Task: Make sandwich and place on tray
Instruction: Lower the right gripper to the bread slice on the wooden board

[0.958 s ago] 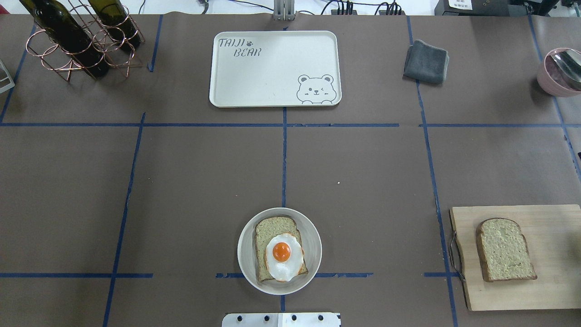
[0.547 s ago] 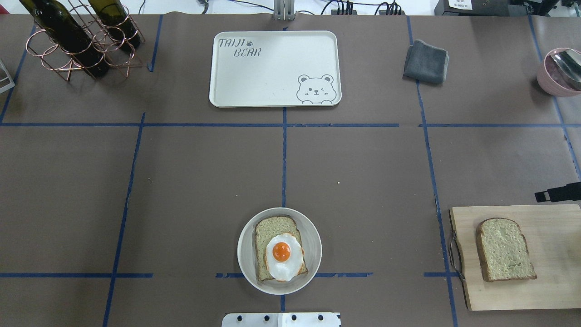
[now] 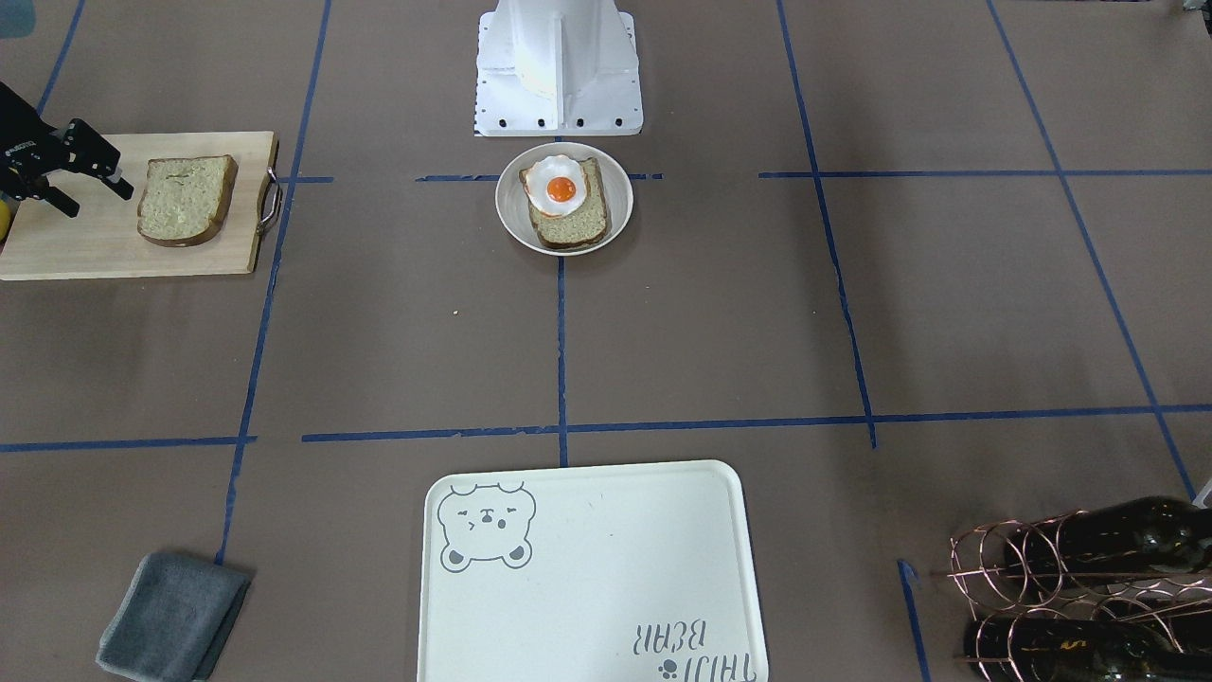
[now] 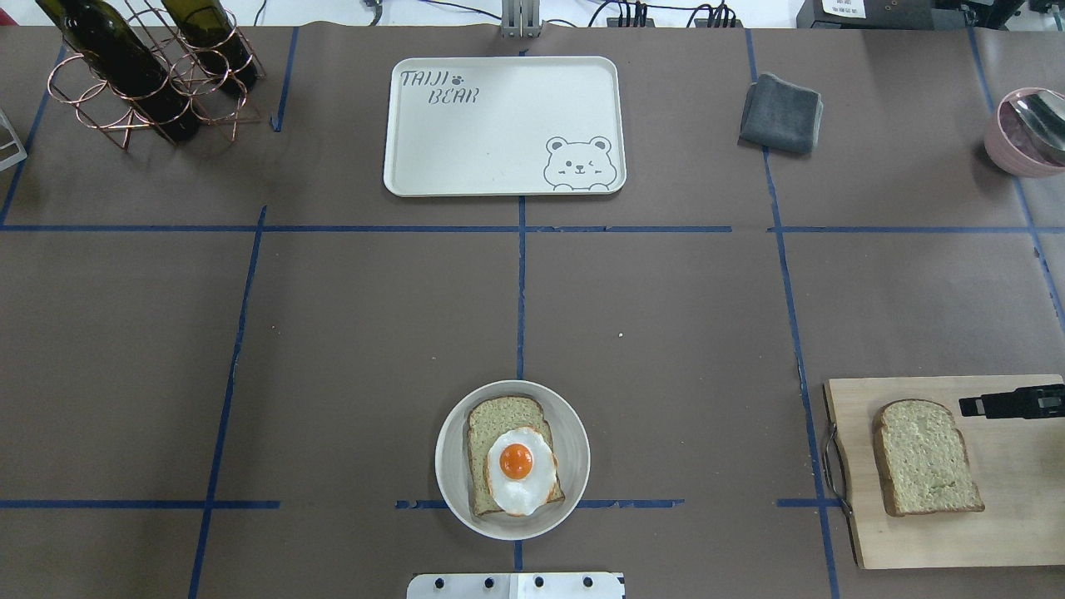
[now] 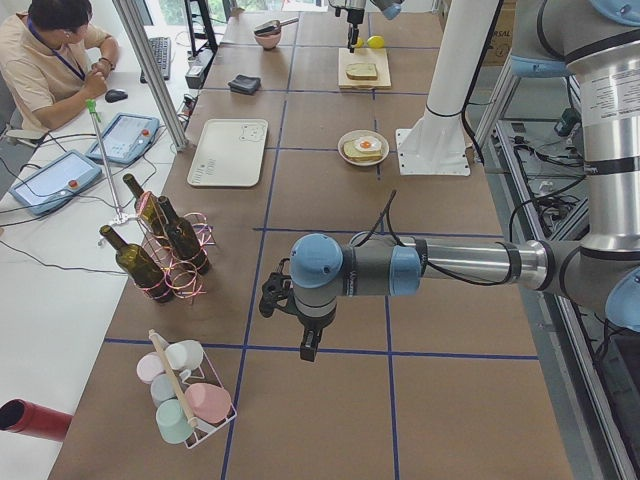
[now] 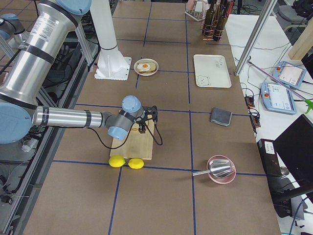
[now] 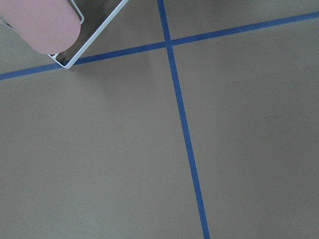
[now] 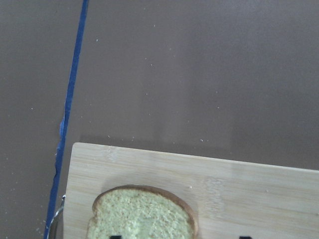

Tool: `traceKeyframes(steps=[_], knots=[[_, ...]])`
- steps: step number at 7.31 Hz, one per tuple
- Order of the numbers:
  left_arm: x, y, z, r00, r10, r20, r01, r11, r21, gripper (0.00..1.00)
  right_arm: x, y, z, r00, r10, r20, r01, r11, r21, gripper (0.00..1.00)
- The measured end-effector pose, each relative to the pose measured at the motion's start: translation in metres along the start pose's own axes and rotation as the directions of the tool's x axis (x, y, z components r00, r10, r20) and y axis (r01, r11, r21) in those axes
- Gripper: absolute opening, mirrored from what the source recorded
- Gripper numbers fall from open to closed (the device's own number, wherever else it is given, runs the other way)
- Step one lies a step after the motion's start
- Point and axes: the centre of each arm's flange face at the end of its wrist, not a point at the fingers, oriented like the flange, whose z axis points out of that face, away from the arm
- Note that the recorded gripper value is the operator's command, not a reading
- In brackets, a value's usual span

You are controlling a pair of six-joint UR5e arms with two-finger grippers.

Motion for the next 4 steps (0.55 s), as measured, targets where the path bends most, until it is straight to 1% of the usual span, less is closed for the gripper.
traceKeyframes(steps=[1,4], knots=[[0.001,0.000,0.000,1.000,0.000,-0.006,0.000,1.000,0.001,1.00,-0.005,0.005,0.009,1.000,-0.002,-0.005,0.002,1.000,-0.003,0.71],[0.001,0.000,0.000,1.000,0.000,-0.010,0.000,1.000,0.001,1.00,-0.009,0.019,0.033,0.999,-0.018,-0.037,0.017,1.000,-0.024,0.63]])
